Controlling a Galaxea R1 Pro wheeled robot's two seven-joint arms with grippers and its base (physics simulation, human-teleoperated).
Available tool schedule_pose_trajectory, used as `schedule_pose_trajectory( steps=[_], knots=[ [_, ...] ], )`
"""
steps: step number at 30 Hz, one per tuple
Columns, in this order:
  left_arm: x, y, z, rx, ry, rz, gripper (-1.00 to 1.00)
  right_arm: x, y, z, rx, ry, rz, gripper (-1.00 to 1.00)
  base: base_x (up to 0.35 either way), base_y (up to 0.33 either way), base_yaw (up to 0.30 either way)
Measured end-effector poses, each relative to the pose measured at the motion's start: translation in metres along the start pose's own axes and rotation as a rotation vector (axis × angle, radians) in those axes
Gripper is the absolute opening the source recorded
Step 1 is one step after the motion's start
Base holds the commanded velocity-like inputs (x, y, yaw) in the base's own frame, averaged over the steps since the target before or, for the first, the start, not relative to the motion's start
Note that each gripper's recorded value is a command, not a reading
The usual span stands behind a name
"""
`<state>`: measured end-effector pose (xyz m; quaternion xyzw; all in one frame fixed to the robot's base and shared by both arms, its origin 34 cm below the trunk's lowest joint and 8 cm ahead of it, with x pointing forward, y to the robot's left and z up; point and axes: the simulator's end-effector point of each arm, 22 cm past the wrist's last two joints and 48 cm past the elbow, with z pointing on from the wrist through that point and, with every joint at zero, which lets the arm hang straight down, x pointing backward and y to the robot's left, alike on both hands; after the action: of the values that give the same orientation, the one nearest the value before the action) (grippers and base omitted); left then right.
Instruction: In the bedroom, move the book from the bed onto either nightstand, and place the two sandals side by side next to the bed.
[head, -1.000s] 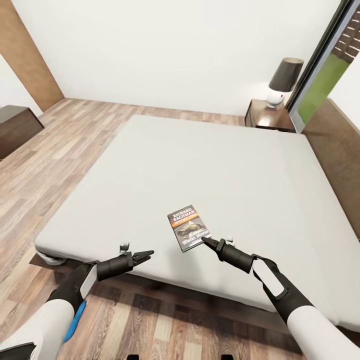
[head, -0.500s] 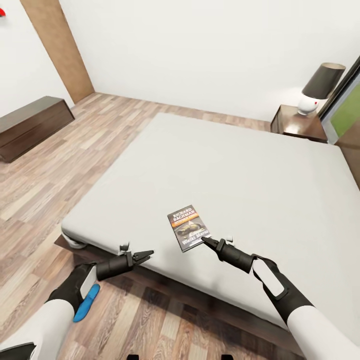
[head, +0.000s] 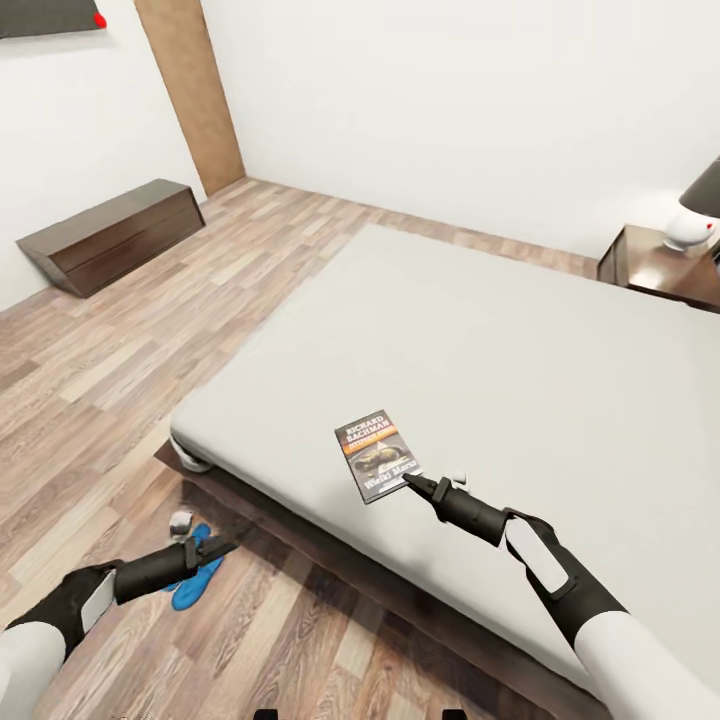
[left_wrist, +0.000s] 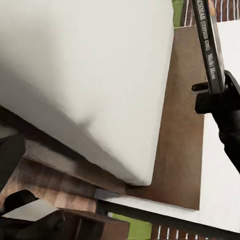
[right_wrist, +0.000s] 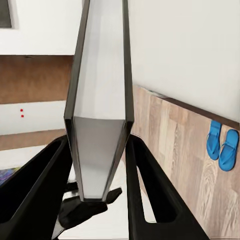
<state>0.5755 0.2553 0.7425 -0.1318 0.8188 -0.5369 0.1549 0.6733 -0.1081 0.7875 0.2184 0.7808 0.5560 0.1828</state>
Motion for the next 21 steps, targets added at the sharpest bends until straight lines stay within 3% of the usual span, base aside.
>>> schedule_pose_trajectory(
  steps=[2, 5, 8, 12, 18, 21],
  knots=[
    [0.012, 0.022, -0.025, -0.049, -0.015, 0.012, 1.00, 0.000, 0.000, 0.000, 0.001, 0.000, 0.001, -1.00, 0.000, 0.000, 0.296],
    [0.031, 0.039, -0.039, -0.086, -0.019, -0.001, 1.00, 0.000, 0.000, 0.000, 0.001, 0.000, 0.001, -1.00, 0.000, 0.000, 0.296],
    [0.043, 0.048, -0.051, -0.110, -0.026, 0.054, 1.00, 0.000, 0.000, 0.000, 0.001, 0.000, 0.001, -1.00, 0.000, 0.000, 0.296],
    [0.077, 0.066, -0.076, -0.157, -0.008, 0.052, 1.00, 0.000, 0.000, 0.000, 0.000, 0.000, 0.001, -1.00, 0.000, 0.000, 0.296],
    [0.101, 0.076, -0.092, -0.190, 0.010, 0.030, 1.00, 0.000, 0.000, 0.000, 0.001, 0.000, 0.001, -1.00, 0.000, 0.000, 0.296],
    [0.111, 0.081, -0.094, -0.211, 0.019, 0.039, 1.00, 0.000, 0.000, 0.000, 0.001, 0.000, 0.001, -1.00, 0.000, 0.000, 0.296]
  ],
)
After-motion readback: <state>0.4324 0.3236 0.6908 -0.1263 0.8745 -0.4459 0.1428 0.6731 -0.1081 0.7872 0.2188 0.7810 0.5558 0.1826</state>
